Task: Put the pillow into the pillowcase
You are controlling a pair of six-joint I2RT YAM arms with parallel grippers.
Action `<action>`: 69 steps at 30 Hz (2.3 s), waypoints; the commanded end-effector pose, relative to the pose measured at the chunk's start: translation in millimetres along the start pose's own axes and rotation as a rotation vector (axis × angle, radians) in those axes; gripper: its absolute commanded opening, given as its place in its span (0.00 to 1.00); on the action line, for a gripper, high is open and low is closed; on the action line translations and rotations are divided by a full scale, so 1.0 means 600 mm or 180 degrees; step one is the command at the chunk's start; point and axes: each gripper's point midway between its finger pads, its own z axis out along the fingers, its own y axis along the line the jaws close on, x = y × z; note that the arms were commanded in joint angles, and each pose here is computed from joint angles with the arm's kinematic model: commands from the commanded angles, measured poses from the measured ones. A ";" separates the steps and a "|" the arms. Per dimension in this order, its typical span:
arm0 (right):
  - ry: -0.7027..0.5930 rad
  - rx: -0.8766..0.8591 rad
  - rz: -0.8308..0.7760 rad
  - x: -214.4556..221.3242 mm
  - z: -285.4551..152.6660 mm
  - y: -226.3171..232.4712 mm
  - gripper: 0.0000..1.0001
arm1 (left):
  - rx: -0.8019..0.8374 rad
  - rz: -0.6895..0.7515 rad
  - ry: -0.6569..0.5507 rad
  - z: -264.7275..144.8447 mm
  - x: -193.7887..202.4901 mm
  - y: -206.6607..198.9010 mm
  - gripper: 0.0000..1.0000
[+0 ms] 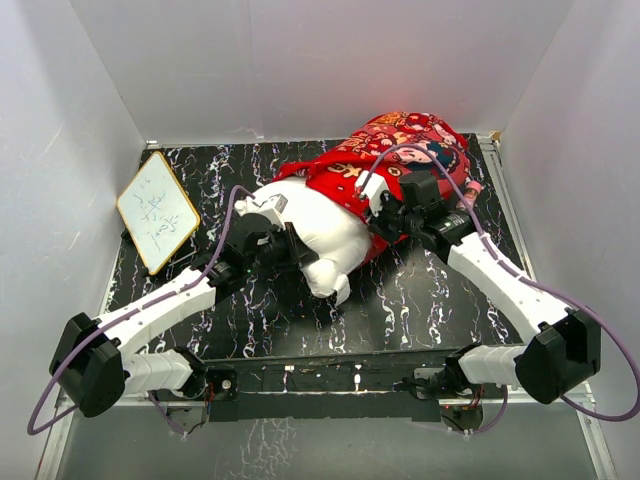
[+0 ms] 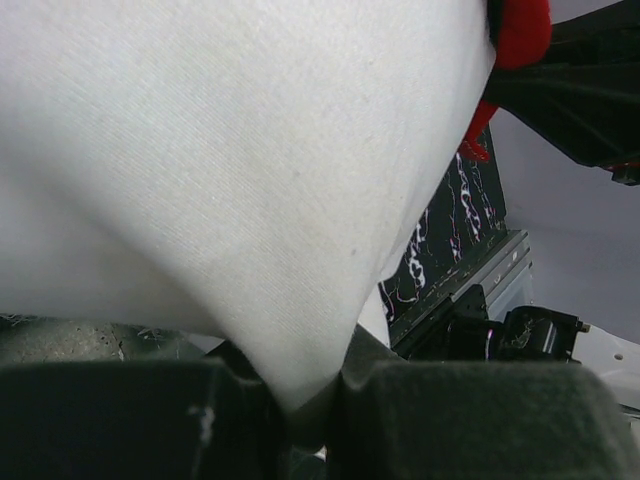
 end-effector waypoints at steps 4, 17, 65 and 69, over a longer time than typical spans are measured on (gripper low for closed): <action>-0.0541 -0.1005 -0.0242 -0.085 -0.035 0.083 0.08 | 0.0371 0.0180 -0.0381 -0.021 -0.065 -0.064 0.00; -0.1741 -0.3108 -0.0972 -0.327 -0.159 0.260 0.08 | 0.0805 0.0264 -0.0899 -0.005 -0.173 -0.141 0.00; -0.0527 -0.2049 0.0381 -0.007 0.009 0.172 0.08 | -0.1010 0.1784 -0.0167 -0.009 0.053 0.113 0.97; -0.0741 -0.2139 0.0172 -0.055 -0.015 0.166 0.08 | -0.0864 0.1759 -0.0333 0.025 0.008 0.068 0.60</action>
